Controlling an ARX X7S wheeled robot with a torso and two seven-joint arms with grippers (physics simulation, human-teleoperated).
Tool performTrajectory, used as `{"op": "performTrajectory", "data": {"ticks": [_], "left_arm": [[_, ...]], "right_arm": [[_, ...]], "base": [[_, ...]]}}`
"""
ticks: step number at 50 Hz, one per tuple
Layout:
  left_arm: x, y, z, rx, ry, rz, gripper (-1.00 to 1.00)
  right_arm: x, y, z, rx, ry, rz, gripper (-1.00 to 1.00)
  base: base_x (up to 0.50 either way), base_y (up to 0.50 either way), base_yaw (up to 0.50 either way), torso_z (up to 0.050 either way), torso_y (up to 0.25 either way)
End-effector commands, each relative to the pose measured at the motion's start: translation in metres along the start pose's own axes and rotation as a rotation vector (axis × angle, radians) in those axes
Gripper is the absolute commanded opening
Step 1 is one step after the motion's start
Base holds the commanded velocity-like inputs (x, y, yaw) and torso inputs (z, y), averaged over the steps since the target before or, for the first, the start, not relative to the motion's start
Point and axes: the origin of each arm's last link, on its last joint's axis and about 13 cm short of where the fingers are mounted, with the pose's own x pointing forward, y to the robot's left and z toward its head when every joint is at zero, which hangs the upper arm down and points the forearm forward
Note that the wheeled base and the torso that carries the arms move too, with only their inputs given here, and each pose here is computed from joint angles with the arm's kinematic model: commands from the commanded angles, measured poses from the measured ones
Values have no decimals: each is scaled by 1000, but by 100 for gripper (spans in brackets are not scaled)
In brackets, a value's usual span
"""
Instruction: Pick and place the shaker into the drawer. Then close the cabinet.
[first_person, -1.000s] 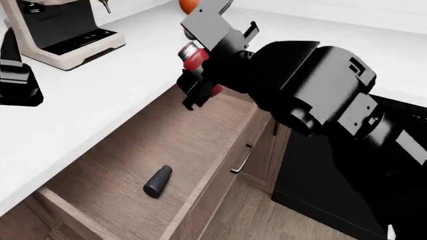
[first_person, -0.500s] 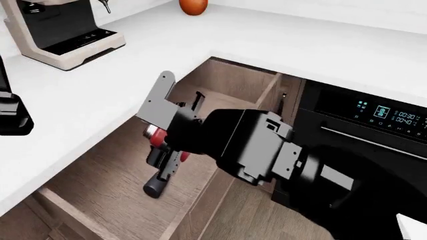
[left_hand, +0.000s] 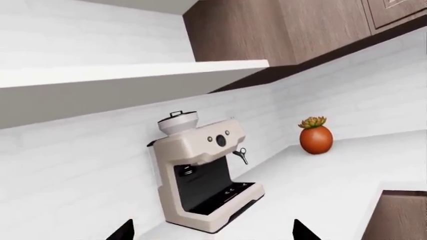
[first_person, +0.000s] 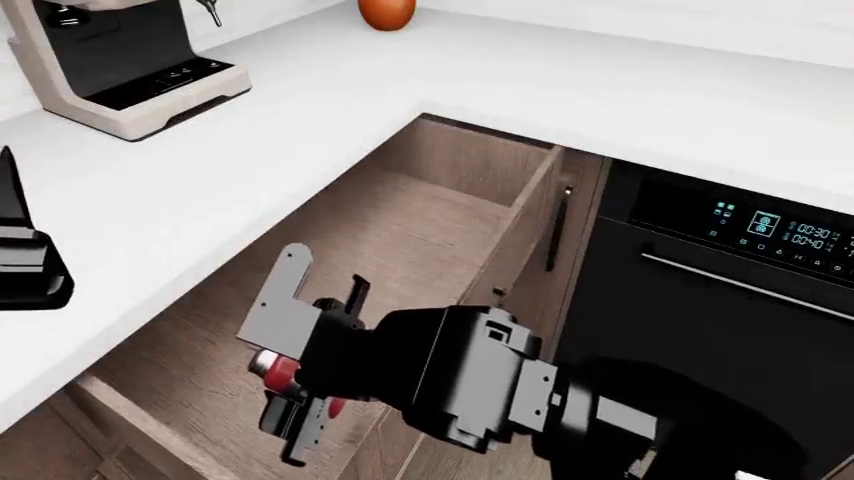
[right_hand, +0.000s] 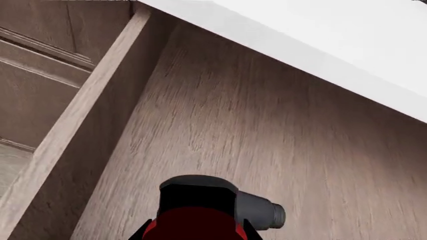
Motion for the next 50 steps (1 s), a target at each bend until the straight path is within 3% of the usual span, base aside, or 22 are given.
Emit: {"op": "performTrajectory", "data": {"ticks": [1, 12, 15, 16, 32, 38, 46, 50], "left_arm": [[-4, -2, -3, 5, 11, -7, 100], [-3, -5, -3, 6, 12, -18, 100], [-3, -5, -3, 6, 11, -21, 100], [-3, -5, -3, 7, 10, -21, 100], [-3, -7, -3, 10, 5, -29, 100], [-3, -10, -2, 3, 2, -40, 100], [0, -32, 1, -87, -2, -138, 100], [3, -55, 2, -155, -13, -223, 100]], "right_arm": [[9, 16, -15, 15, 18, 46, -100], [9, 16, -22, 39, 36, 43, -100], [8, 13, -20, 40, 42, -6, -100], [7, 11, -18, 51, 33, -22, 100], [-27, -16, 25, 164, -204, -161, 100], [-59, -30, 48, 223, -354, -238, 100], [-135, -40, 61, 317, -603, -507, 100], [-161, -39, 45, 364, -600, -700, 100]], "base": [[0, 0, 0, 0, 0], [0, 0, 0, 0, 0], [0, 0, 0, 0, 0], [0, 0, 0, 0, 0], [0, 0, 0, 0, 0], [0, 0, 0, 0, 0], [0, 0, 0, 0, 0], [0, 0, 0, 0, 0]]}}
